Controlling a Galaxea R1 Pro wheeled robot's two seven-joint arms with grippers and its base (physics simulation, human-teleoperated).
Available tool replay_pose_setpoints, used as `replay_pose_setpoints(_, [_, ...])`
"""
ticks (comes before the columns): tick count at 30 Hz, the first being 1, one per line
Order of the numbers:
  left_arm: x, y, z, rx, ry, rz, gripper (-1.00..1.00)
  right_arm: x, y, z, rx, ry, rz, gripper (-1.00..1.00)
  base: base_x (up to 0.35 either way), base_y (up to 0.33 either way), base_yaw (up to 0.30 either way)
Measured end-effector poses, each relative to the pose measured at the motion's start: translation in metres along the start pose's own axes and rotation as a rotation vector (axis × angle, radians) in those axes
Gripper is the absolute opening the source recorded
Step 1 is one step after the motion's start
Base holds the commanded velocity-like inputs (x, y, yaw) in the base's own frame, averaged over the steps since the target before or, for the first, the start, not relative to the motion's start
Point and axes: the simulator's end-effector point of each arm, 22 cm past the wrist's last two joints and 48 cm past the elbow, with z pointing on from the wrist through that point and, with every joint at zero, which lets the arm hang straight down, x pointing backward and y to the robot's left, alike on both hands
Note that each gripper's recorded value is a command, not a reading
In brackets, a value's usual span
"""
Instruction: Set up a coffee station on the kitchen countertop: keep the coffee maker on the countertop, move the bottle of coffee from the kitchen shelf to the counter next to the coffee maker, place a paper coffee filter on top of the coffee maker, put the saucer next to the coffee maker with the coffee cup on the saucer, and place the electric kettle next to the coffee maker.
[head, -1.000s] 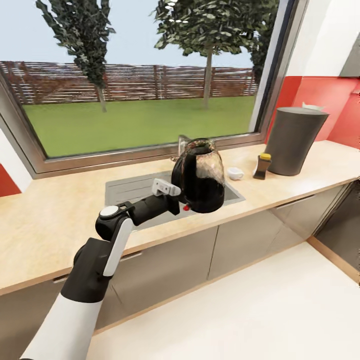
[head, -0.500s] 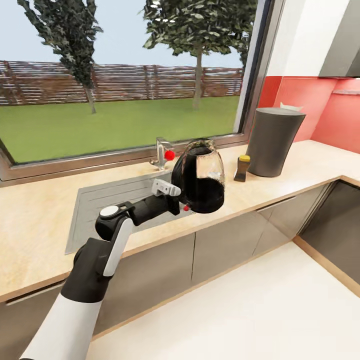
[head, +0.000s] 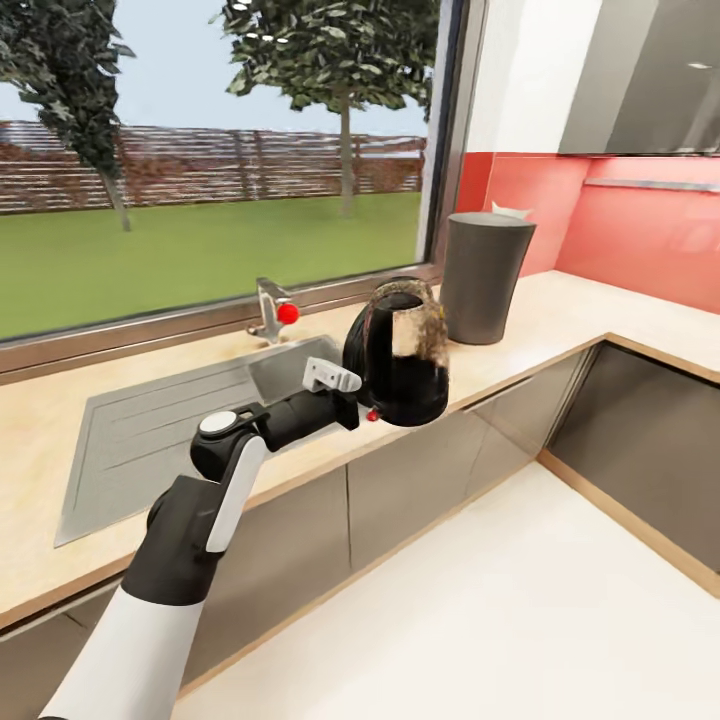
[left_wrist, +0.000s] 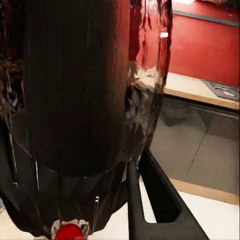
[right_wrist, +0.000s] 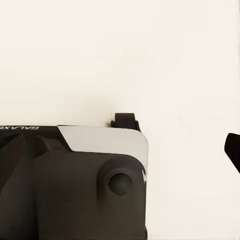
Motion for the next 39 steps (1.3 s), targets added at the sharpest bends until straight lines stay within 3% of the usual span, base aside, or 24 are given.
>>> replay_pose_setpoints(14, [0.0002, -0.0022, 0.0004, 0.004, 0.002, 0.002, -1.0, 0.0003, 0.0003, -0.0003, 0.0, 0.0, 0.0, 1.0, 0.127, -0.022, -0.295])
replay_pose_setpoints(29, [0.0002, -0.0029, 0.0008, 0.006, 0.001, 0.001, -1.0, 0.0005, 0.0001, -0.0002, 0.0, 0.001, 0.0, 1.0, 0.23, -0.217, -0.293])
replay_pose_setpoints(39, [0.0005, -0.0032, 0.0007, 0.006, 0.002, 0.002, -1.0, 0.0005, 0.0002, -0.0002, 0.0, 0.001, 0.0, 1.0, 0.273, -0.227, -0.048])
